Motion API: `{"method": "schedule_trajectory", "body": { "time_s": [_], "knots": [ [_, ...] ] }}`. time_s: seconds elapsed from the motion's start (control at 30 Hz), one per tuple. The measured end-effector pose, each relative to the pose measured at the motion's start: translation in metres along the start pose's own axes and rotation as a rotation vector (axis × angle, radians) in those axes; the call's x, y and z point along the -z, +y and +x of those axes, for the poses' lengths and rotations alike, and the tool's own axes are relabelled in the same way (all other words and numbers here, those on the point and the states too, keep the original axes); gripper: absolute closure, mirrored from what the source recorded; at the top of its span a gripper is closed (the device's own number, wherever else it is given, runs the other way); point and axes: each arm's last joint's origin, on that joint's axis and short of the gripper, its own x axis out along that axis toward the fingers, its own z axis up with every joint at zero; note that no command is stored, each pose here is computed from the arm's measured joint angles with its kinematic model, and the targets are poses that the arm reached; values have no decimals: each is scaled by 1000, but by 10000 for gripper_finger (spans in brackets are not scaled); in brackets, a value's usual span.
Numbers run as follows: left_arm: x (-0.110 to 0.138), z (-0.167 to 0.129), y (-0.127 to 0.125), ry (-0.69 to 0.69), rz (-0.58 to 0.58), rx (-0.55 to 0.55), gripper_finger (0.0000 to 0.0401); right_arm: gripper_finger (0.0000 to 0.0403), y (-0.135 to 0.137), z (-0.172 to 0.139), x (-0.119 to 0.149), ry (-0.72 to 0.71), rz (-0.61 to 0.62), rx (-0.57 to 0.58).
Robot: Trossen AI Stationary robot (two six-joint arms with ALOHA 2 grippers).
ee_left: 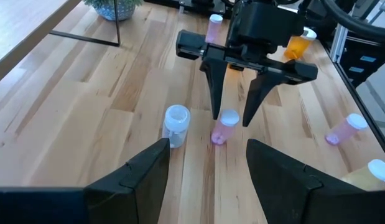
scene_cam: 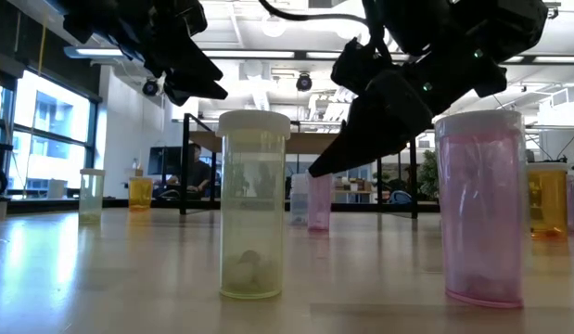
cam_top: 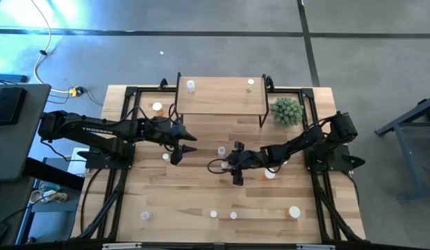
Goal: Pick and place medicine bottles onto shelf by color
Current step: Put the top left pink pill bottle on the shelf
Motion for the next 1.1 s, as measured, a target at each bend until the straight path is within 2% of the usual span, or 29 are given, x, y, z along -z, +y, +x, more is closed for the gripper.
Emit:
{"method": "schedule_trajectory", "body": {
  "time_s": [0.53,0.77,0.93,1.1],
  "knots": [
    [0,0,0,0,0,0,199,297,0,0,2,19,-9,1],
    [0,0,0,-1,0,-1,199,296,0,-1,0,9,-12,-2],
    [0,0,0,-1,0,-5,199,298,1,-7,-14,-45,-32,-27],
    [0,0,1,3,14,-9,199,298,-5,-23,-43,-132,-69,-6]
  ]
}}
